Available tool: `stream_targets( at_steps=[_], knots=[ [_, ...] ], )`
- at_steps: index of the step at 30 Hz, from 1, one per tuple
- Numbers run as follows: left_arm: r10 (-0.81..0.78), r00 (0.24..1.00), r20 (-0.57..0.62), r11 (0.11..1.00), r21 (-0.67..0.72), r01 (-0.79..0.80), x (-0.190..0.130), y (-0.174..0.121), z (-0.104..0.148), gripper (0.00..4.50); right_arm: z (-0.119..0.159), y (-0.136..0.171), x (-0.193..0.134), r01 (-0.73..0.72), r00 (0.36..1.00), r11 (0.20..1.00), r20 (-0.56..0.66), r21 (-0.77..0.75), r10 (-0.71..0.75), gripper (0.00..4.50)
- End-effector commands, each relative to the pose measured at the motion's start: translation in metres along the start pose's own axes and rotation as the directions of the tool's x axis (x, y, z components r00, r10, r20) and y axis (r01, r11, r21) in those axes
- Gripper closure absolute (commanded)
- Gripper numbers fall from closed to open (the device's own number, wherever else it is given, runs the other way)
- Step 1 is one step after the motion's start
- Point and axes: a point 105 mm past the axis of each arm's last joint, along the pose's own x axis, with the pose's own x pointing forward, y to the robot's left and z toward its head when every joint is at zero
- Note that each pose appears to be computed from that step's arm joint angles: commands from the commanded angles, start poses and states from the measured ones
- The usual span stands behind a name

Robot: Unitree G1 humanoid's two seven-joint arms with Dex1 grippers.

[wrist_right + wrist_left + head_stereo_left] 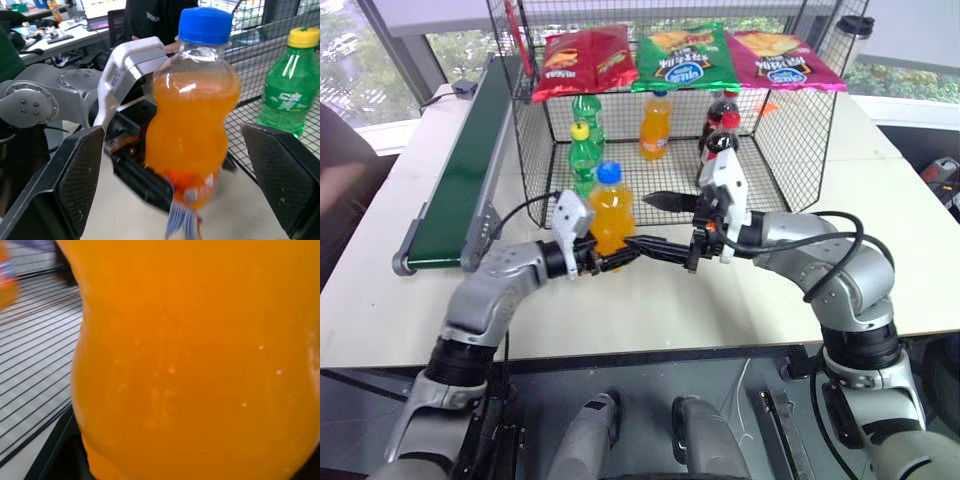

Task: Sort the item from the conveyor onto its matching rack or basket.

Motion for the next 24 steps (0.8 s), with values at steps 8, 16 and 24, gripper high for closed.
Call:
stream_targets(
  at_steps=[8,16,24],
  knots=[
    [-0.084,0.995,0.057,0.994,0.068,0.08,0.012,-0.016,0.016,1.52,0.005,-0.003,0.003,0.017,1.0,0.999,0.016,-0.038,-0.016,0.0],
    [-0.113,0.992,0.059,0.992,0.06,0.11,0.013,-0.027,0.014,1.52,0.004,-0.008,0.011,0.024,0.999,0.999,0.026,-0.047,-0.023,0.0],
    [-0.122,0.991,0.053,0.991,0.057,0.118,0.015,-0.031,0.013,1.52,0.01,-0.014,0.016,0.034,0.998,0.998,0.053,-0.061,-0.031,0.0]
  ],
)
